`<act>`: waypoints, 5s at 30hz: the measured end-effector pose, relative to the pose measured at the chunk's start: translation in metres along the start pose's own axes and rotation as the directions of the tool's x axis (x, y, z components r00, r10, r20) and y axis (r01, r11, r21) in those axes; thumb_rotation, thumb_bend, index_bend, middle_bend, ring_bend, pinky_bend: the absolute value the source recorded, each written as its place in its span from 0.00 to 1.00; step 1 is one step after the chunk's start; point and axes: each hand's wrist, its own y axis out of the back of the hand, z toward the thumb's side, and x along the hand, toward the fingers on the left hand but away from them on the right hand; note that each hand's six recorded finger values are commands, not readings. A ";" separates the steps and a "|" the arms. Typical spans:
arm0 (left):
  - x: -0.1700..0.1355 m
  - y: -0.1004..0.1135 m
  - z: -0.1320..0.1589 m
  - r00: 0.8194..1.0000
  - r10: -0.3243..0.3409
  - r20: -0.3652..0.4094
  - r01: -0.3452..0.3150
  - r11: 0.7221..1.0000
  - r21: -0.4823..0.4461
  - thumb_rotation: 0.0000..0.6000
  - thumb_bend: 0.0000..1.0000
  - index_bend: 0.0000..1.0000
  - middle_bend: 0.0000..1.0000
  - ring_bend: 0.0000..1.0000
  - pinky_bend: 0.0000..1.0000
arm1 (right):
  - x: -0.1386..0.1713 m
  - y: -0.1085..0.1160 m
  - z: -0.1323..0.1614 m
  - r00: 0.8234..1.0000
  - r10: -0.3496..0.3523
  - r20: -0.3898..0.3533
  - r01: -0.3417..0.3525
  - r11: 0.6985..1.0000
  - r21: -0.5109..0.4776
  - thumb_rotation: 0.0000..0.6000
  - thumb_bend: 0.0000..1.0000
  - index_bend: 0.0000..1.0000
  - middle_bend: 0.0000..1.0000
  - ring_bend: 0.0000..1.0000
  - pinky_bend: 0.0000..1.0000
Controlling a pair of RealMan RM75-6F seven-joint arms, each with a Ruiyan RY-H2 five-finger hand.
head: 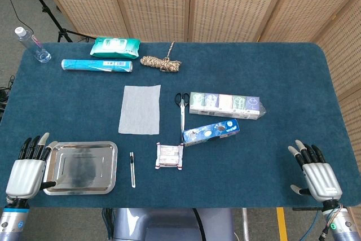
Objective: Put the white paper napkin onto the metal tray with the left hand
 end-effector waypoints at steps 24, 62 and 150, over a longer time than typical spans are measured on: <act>0.002 -0.002 0.003 1.000 0.008 0.029 -0.006 0.999 -0.041 0.60 0.01 0.04 0.00 0.00 0.00 | 0.000 0.004 0.001 1.000 -0.027 -0.013 0.027 1.000 -0.003 1.00 0.00 0.11 0.00 0.00 0.00; 0.048 0.002 0.002 1.000 0.023 0.011 -0.024 0.999 0.041 0.37 0.02 0.03 0.00 0.00 0.00 | 0.002 0.005 0.000 0.999 -0.038 -0.009 0.038 0.999 -0.008 1.00 0.00 0.11 0.00 0.00 0.00; 0.191 -0.045 0.216 0.928 -0.221 0.299 0.222 0.975 0.032 0.79 0.32 0.26 0.00 0.00 0.00 | 0.007 0.028 -0.008 0.988 -0.149 -0.037 0.145 0.984 -0.108 1.00 0.00 0.11 0.00 0.00 0.00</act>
